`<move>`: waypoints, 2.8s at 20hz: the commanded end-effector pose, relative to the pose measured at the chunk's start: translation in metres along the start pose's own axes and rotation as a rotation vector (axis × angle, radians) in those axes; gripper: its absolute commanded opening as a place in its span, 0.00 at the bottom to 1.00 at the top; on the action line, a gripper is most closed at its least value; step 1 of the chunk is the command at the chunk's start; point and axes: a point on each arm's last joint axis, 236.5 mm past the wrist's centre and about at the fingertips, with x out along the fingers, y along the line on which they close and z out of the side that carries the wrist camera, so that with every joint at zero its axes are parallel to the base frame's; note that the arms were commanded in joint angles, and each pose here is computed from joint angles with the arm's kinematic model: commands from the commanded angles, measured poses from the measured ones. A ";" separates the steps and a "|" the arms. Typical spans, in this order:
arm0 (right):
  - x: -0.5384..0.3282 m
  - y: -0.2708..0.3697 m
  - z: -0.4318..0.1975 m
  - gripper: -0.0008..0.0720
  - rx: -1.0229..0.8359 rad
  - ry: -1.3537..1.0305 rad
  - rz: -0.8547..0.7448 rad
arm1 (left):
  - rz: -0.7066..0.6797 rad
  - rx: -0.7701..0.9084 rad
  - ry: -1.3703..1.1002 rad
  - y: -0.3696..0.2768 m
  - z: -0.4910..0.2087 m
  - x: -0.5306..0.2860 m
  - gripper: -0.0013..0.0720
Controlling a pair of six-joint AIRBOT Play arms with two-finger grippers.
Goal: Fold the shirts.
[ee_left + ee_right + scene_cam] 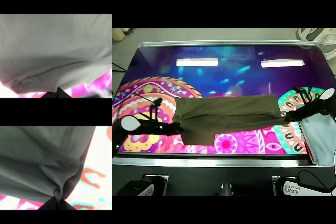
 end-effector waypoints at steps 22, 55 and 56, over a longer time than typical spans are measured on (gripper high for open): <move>0.044 -0.045 0.125 0.96 0.089 -0.232 -0.023 | -0.053 -0.098 0.012 0.043 0.176 0.032 0.69; -0.145 0.263 0.127 0.04 -0.316 -0.477 0.315 | -0.651 -0.112 0.130 -0.261 0.075 0.197 0.05; -0.140 0.267 0.132 0.04 -0.316 -0.483 0.320 | -0.646 -0.118 0.081 -0.248 0.099 0.185 0.05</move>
